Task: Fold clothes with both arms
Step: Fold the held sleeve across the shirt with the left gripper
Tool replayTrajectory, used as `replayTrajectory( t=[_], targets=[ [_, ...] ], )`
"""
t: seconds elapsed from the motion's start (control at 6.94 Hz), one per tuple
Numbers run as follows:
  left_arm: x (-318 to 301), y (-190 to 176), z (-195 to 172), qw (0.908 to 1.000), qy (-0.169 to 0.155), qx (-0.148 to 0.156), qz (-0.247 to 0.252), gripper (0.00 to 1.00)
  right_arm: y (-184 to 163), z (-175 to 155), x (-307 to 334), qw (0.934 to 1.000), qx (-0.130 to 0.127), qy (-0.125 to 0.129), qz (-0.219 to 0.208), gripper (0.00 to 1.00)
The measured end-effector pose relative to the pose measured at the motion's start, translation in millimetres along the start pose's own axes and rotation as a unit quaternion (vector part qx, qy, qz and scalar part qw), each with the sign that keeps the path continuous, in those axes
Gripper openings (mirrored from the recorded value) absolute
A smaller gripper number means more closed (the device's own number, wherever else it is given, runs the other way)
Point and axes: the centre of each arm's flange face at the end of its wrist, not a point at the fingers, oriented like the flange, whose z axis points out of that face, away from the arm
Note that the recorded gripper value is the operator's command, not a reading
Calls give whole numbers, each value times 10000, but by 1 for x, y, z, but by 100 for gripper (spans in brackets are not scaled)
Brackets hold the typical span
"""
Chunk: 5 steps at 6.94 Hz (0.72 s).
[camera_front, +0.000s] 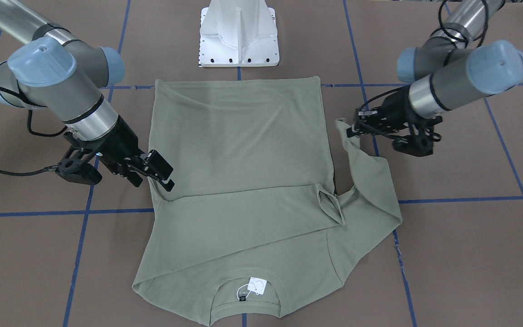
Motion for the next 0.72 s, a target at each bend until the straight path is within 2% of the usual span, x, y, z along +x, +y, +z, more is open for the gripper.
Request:
replayTrajectory(
  t=[0.14, 0.43, 0.72],
  targets=[
    [68, -15, 24, 9995, 110, 170, -239, 0, -14, -9, 27, 9998, 45, 112, -148, 100],
    [183, -46, 83, 9931, 473, 795, -718, 0, -53, -41, 86, 9992, 33, 279, -292, 100],
    [253, -34, 185, 9815, 860, 1372, -1021, 0, -89, -79, 152, 9980, -21, 394, -495, 100]
  ],
)
